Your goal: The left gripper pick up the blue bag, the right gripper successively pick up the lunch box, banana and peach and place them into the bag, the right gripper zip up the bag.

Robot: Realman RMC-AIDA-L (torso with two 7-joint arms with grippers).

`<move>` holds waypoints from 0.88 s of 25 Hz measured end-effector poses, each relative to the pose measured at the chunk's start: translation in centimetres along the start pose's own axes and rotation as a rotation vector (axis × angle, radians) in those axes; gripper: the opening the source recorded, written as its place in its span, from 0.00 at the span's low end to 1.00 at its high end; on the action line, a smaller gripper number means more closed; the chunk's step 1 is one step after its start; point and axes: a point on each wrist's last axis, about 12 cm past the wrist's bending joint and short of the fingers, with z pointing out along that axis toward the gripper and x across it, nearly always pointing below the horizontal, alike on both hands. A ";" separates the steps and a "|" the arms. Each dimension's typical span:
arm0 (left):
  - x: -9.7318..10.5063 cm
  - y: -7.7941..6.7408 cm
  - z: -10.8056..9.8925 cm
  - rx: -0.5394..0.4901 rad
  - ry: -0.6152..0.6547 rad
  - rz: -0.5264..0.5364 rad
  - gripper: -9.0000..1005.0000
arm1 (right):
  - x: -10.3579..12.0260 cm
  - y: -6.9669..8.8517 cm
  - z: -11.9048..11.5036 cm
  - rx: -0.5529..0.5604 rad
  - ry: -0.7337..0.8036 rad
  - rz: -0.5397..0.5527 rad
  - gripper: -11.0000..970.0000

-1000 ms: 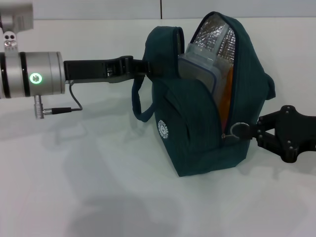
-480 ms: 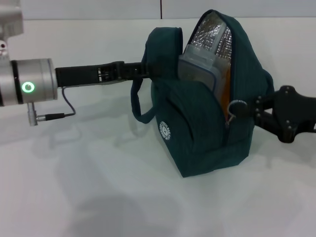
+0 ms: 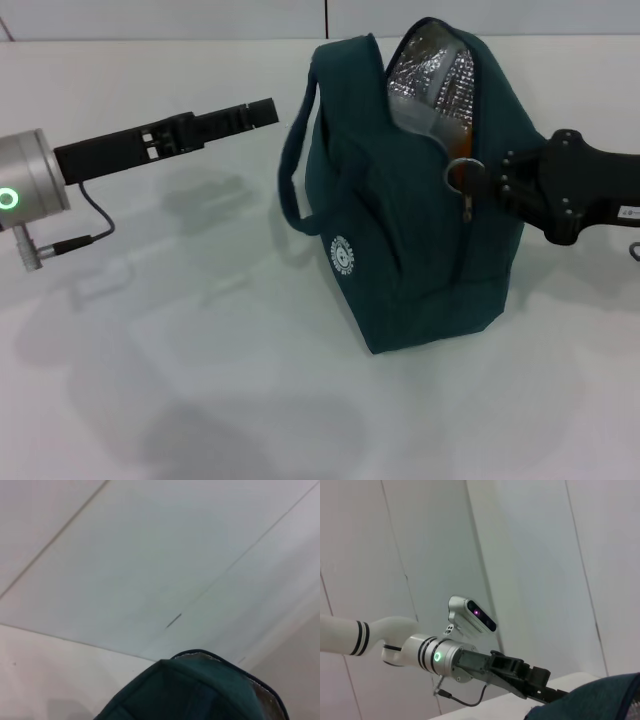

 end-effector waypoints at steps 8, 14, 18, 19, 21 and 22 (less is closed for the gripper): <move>0.7 -0.2 -1.0 0.020 0.008 -0.008 0.74 | -1.1 -0.6 0.2 0.019 -0.042 -0.021 0.03; 1.4 -0.3 -2.5 0.037 0.020 -0.005 0.74 | -2.3 -1.2 1.3 0.008 -0.062 -0.047 0.03; 2.0 -0.4 -3.9 0.046 0.013 -0.002 0.74 | -3.3 -1.6 2.5 -0.018 -0.064 -0.065 0.03; 2.0 -0.4 -4.3 0.044 0.000 -0.003 0.74 | -3.5 -1.6 3.0 -0.029 -0.062 -0.071 0.03; 2.1 -0.3 -5.0 0.038 -0.024 -0.009 0.74 | -4.0 -1.8 4.0 -0.052 -0.053 -0.082 0.03; 2.1 -0.3 -5.3 0.036 -0.033 -0.012 0.74 | -4.2 -1.9 4.5 -0.058 -0.049 -0.085 0.03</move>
